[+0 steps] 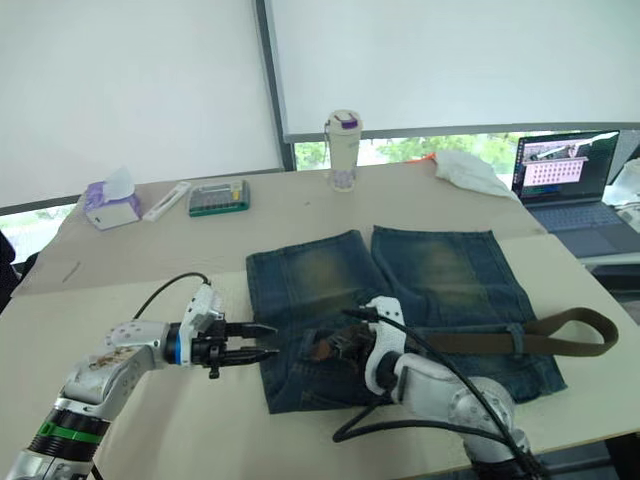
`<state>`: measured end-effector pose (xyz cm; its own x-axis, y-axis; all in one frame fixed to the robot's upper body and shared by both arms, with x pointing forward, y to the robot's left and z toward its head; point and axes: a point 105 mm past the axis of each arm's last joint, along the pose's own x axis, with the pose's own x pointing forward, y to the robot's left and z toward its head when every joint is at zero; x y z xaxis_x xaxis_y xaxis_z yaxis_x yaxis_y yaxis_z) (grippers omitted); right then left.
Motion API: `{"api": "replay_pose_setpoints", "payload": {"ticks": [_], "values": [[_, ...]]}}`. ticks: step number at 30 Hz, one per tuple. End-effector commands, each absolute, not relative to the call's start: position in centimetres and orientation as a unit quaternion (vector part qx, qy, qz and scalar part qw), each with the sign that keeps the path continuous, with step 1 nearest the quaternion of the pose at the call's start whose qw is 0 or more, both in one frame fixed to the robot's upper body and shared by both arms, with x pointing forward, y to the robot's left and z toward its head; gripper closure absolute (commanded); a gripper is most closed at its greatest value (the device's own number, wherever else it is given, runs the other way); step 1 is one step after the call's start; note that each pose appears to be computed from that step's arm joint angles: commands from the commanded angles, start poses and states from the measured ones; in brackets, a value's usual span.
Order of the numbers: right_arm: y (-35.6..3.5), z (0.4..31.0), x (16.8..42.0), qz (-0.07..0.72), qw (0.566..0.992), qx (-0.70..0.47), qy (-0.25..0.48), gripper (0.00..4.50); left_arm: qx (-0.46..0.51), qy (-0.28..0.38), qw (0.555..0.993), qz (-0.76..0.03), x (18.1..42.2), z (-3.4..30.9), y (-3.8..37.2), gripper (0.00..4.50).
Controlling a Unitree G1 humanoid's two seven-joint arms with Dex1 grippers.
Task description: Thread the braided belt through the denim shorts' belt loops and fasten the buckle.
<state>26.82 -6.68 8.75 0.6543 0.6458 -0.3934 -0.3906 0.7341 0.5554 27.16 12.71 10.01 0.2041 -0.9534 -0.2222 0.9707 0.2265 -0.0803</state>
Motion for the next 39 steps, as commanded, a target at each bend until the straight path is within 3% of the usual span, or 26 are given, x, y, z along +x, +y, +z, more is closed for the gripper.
{"api": "replay_pose_setpoints", "payload": {"ticks": [1,9,12,19,23,32,39], "values": [[-6.3,8.9,27.4,0.297,0.877,0.241,0.290,4.50,0.048,0.112,0.781,-0.613,27.1,9.5,12.8,2.14],[-5.3,7.9,28.1,0.312,0.872,0.233,0.298,4.50,-0.007,0.155,0.804,-0.574,27.5,7.9,12.9,2.14],[-4.9,9.0,28.9,0.320,0.871,0.253,0.273,4.50,-0.018,0.161,0.807,-0.568,27.7,7.6,12.5,2.14],[-4.7,7.3,29.5,0.304,0.884,0.204,0.291,4.50,-0.038,0.185,0.818,-0.543,27.9,6.9,12.7,2.14],[-5.0,8.7,30.0,0.301,0.886,0.228,0.267,4.50,-0.039,0.187,0.809,-0.556,27.2,6.9,12.4,2.14],[-5.8,7.9,29.9,0.286,0.897,0.184,0.282,4.50,-0.045,0.218,0.785,-0.578,25.4,5.9,11.4,2.14],[-6.5,9.0,31.0,0.262,0.910,0.189,0.259,4.50,-0.048,0.218,0.779,-0.586,25.0,5.6,10.4,2.14]]}}
